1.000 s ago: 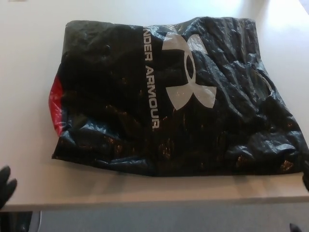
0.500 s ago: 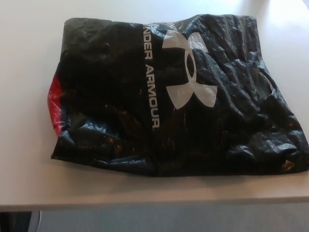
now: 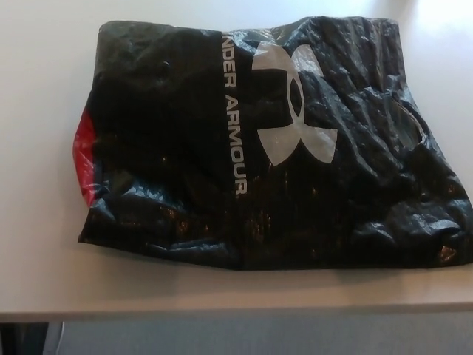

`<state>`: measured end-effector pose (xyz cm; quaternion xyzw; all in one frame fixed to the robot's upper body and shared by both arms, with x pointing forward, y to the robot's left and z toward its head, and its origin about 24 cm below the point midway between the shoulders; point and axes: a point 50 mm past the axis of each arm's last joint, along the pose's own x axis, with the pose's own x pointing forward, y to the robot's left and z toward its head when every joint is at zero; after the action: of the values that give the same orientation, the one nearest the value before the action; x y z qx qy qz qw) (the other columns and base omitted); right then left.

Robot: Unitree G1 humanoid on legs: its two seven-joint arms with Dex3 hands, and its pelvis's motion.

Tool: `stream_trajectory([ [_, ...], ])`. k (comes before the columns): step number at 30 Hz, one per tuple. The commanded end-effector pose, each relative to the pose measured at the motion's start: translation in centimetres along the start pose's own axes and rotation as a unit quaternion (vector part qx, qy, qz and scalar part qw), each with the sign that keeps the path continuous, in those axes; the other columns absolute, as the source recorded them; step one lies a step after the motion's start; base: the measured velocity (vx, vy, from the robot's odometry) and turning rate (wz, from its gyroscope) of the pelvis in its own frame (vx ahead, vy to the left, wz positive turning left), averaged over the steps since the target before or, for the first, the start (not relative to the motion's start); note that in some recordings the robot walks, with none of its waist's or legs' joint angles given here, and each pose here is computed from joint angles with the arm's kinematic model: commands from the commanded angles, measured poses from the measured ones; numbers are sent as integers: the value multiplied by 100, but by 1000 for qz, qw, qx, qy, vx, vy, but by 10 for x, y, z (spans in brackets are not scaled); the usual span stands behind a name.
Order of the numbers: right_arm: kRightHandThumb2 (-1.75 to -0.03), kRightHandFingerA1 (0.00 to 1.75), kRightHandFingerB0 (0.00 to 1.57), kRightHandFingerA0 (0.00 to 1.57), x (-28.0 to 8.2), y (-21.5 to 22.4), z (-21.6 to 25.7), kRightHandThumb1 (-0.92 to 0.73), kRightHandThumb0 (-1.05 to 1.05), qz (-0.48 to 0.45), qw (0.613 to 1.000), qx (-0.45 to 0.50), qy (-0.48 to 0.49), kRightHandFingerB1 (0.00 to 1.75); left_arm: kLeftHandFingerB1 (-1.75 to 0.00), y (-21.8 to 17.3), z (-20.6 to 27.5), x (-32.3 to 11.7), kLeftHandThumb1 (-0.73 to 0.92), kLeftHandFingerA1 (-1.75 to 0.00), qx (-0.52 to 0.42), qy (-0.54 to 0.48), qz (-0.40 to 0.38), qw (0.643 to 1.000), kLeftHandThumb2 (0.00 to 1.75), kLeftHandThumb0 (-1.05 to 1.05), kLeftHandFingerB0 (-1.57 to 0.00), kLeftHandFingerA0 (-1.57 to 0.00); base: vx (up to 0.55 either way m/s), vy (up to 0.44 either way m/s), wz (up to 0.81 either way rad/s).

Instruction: A plastic bag is kept in the middle of the desk and the robot uses both its hands to grab the bag from the left and right and brings its hands close together to compress the bag

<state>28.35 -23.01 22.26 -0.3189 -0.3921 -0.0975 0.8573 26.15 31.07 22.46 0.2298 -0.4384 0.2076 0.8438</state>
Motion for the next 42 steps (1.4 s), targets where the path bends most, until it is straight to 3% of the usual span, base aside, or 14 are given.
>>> stream_trajectory([
  [1, -117, 11, 0, 0, 25, 1, -81, -75, -102, 27, 963, -34, 266, 4, -26, -25, -93, -25, 79, -28, 11, 308, -95, 947, 122, -77, -5, 0, 0, 0, 0],
  [4, -115, 12, 0, 0, 20, 8, -99, -73, -101, 29, 948, -23, 316, 2, -26, -35, -102, -42, 92, -25, -11, 340, -105, 935, 85, -80, -8, -4, 0, 0, 0],
  [8, -116, 9, 0, 0, 10, 14, -116, -75, -101, 47, 931, -17, 362, 3, -24, -42, -113, -64, 91, -20, -11, 379, -128, 917, 89, -78, -8, 0, 0, 0, 0],
  [10, -116, 10, 0, 0, 7, 17, -121, -76, -101, 54, 926, -20, 372, 3, -25, -44, -117, -72, 87, -22, -28, 392, -127, 911, 124, -77, -6, 0, 0, 0, 0],
  [11, -116, 10, 0, 0, 6, 19, -124, -75, -100, 55, 923, -20, 380, 2, -25, -45, -118, -76, 92, -22, -25, 400, -127, 907, 89, -78, -8, -1, 0, 0, 0],
  [16, -114, 9, 0, 0, -8, 25, -137, -75, -100, 63, 905, -12, 420, 2, -25, -51, -126, -95, 92, -22, -23, 440, -141, 887, 89, -78, -6, 0, 0, 0, 0],
  [19, -115, 11, 0, 0, -19, 30, -142, -74, -98, 61, 902, -10, 428, 3, -27, -56, -128, -104, 85, -21, -38, 461, -140, 876, 122, -75, -6, 0, 0, 0, 0],
  [20, -114, 7, 0, 0, -21, 32, -143, -74, -99, 62, 899, -8, 433, 2, -24, -58, -130, -107, 92, -13, -40, 471, -142, 870, 91, -87, -13, 0, 0, 0, 0],
  [21, -114, 8, 0, 0, -23, 34, -144, -73, -98, 62, 897, -6, 437, 3, -23, -61, -130, -110, 91, -12, -43, 477, -144, 866, 125, -88, -10, 0, 0, 0, 0],
  [34, -116, 19, 0, 1, -60, 69, -147, -78, -96, 73, 884, 22, 462, 5, -24, -93, -126, -130, 92, -15, -95, 494, -172, 847, 125, -87, -11, 0, 0, 0, 0],
  [35, -117, 23, 0, 1, -65, 72, -147, -78, -95, 75, 882, 26, 464, 6, -25, -96, -125, -131, 92, -18, -109, 496, -170, 844, 87, -83, -6, 0, 0, 0, 0],
  [37, -118, 26, 0, 1, -70, 76, -147, -79, -95, 77, 880, 23, 468, 6, -24, -102, -125, -134, 92, -15, -152, 509, -158, 832, 86, -86, -6, 0, 0, 0, 0],
  [41, -117, 18, 0, 0, -89, 100, -143, -78, -92, 95, 865, 63, 488, 9, -23, -113, -122, -144, 92, -21, -192, 518, -157, 819, 90, -86, -9, 0, 0, 0, 0],
  [42, -117, 18, 0, 0, -91, 106, -141, -77, -91, 99, 863, 69, 491, 10, -25, -117, -121, -146, 83, -25, -202, 522, -152, 815, 124, -75, -5, 0, 0, 0, 0],
])
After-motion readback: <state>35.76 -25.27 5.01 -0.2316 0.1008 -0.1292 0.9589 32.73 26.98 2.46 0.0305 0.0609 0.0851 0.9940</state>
